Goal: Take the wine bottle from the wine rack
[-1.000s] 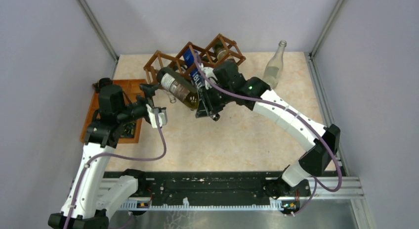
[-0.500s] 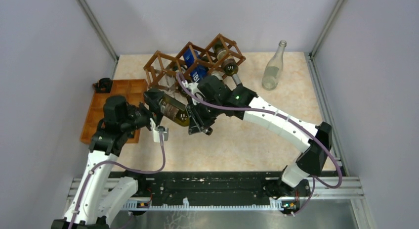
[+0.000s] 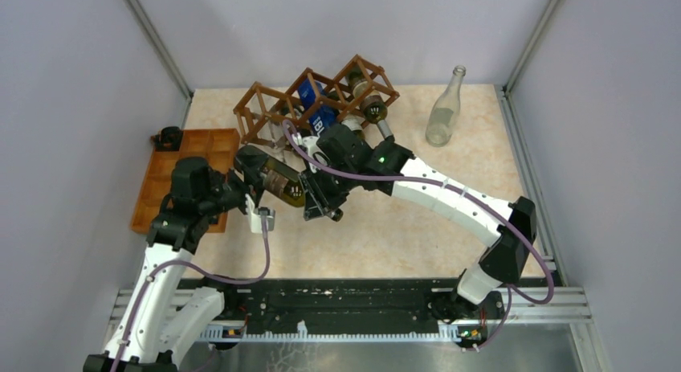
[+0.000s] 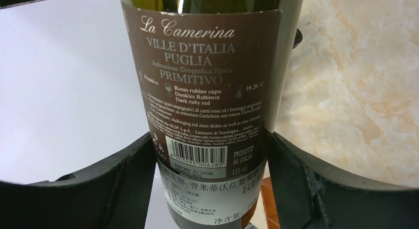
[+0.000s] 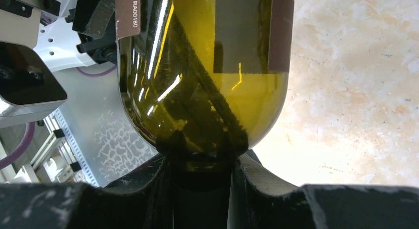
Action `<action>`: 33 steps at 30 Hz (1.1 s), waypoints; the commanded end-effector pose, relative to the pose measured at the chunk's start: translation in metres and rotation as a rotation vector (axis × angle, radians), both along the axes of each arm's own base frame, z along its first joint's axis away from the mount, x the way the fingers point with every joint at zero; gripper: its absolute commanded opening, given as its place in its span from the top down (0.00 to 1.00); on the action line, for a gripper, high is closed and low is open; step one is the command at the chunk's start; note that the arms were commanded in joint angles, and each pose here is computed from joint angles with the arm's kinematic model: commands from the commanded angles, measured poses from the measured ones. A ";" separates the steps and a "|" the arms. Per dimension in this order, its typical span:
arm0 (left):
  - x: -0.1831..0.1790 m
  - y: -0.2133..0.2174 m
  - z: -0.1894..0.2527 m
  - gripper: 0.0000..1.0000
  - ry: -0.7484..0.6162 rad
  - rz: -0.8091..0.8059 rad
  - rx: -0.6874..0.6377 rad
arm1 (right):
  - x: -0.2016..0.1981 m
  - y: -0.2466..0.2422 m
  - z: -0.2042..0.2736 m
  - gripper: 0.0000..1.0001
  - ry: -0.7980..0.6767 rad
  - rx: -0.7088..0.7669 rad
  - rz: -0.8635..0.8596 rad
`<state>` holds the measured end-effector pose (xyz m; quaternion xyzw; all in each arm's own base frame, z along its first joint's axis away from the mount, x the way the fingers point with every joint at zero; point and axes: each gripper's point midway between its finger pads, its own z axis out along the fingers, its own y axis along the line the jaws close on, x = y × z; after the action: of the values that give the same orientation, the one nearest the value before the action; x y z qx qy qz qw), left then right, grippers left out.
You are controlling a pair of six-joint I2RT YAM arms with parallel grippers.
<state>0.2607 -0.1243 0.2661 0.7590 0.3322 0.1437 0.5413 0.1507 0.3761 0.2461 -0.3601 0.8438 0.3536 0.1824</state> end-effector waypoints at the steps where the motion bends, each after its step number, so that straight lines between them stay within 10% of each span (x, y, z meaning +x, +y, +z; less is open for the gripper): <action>1: 0.005 0.005 -0.005 0.76 0.003 0.023 0.029 | -0.008 0.025 0.071 0.94 -0.131 0.227 0.115; 5: 0.006 0.003 -0.001 1.00 0.060 0.059 -0.052 | 0.009 0.019 0.072 0.33 -0.169 0.202 0.029; 8: 0.008 0.003 0.004 1.00 0.155 0.115 -0.142 | 0.031 0.009 0.081 0.02 -0.211 0.215 -0.086; 20: -0.015 -0.024 0.008 1.00 0.726 0.244 -0.567 | 0.095 -0.072 0.161 0.01 -0.392 0.433 -0.557; 33: -0.028 -0.054 0.046 1.00 1.085 0.220 -0.829 | 0.108 -0.064 0.167 0.02 -0.378 0.497 -0.624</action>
<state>0.2379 -0.1619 0.2586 0.4357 0.7006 -0.2822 0.4896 0.2477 0.3075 0.4006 -0.1179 0.7654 0.3949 0.4943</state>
